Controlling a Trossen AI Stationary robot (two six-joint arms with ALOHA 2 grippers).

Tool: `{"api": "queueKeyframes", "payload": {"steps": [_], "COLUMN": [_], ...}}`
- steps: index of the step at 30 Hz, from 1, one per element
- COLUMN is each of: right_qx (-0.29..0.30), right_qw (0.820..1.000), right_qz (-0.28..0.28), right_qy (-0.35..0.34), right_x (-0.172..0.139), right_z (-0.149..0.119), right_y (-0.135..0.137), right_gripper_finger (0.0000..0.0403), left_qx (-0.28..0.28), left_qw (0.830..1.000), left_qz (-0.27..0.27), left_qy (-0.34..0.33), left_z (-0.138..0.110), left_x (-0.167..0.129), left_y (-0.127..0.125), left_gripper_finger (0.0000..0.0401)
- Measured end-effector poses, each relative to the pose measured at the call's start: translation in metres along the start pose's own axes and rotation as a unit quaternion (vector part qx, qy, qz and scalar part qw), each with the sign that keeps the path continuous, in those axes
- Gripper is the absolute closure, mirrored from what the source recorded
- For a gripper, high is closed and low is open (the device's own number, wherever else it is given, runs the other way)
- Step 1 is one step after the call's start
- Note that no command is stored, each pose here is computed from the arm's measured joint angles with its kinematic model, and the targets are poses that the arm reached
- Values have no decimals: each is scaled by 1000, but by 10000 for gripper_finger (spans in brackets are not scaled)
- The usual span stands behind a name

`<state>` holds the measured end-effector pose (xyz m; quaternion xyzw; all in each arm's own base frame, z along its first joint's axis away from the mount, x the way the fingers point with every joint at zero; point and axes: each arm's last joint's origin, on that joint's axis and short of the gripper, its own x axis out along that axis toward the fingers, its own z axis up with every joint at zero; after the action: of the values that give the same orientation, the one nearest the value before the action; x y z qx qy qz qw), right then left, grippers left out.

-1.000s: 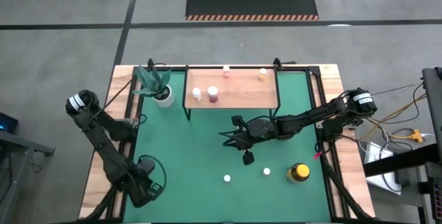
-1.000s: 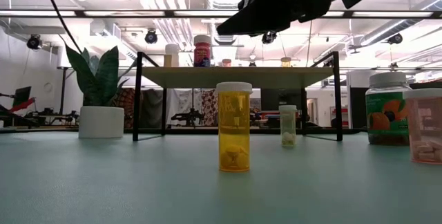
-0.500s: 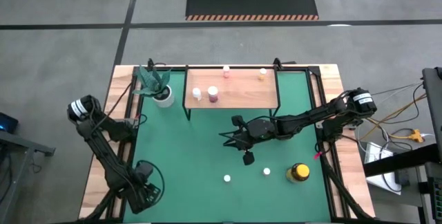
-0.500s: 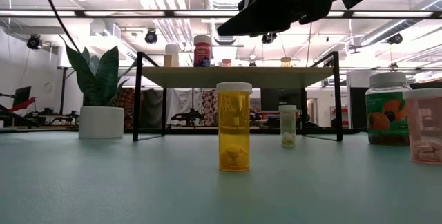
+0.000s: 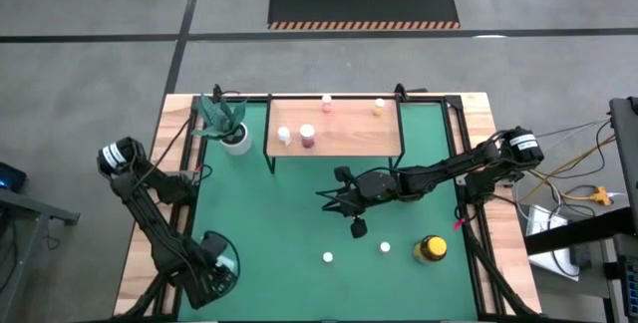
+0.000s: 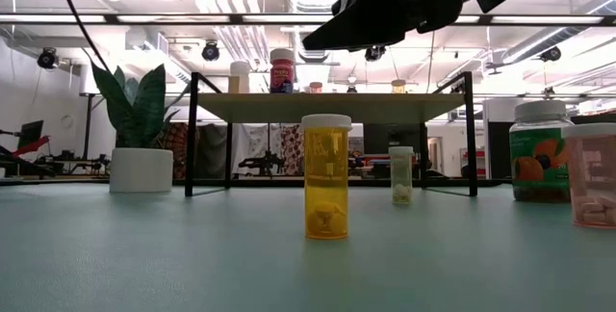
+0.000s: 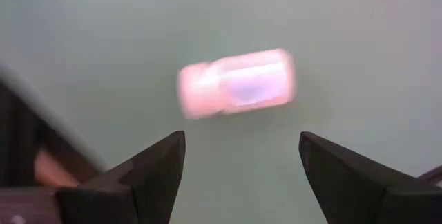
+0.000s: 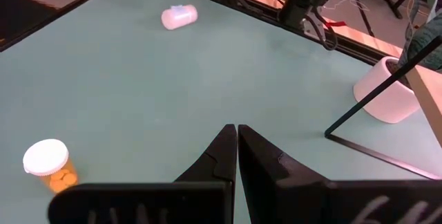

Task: Pick and place medicine bottles onto shelf by color
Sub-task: Put the white pill bottle on the shelf

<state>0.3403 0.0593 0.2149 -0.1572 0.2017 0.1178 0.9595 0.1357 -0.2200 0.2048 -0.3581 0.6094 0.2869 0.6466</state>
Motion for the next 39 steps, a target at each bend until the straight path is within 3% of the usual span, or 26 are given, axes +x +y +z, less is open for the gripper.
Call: {"api": "queueKeyframes", "payload": {"steps": [4,11,17,23,31,36,39], "right_qx": [0,0,1,7,15,14,14], "right_qw": [1000,1000,1000,1000,1000,1000,1000], "right_qz": [0,1,1,1,1,4,3], "right_qy": [0,2,2,2,5,14,12], "right_x": [0,0,0,0,0,0,0], "right_z": [0,-1,-2,-2,-2,-4,-4], "right_y": [0,0,0,0,1,1,1], "right_gripper_finger": [394,394,394,394,394,394,394], "left_qx": [84,206,226,229,225,220,206], "left_qw": [995,974,963,960,961,961,955], "left_qz": [-4,51,97,108,102,80,45], "left_qy": [-46,-84,-107,-122,-124,-149,-208], "left_z": [1,1,3,4,8,11,17], "left_x": [8,29,42,50,56,47,35], "left_y": [-4,-6,-4,-1,3,1,-4], "left_gripper_finger": [134,134,144,191,276,279,279]}}
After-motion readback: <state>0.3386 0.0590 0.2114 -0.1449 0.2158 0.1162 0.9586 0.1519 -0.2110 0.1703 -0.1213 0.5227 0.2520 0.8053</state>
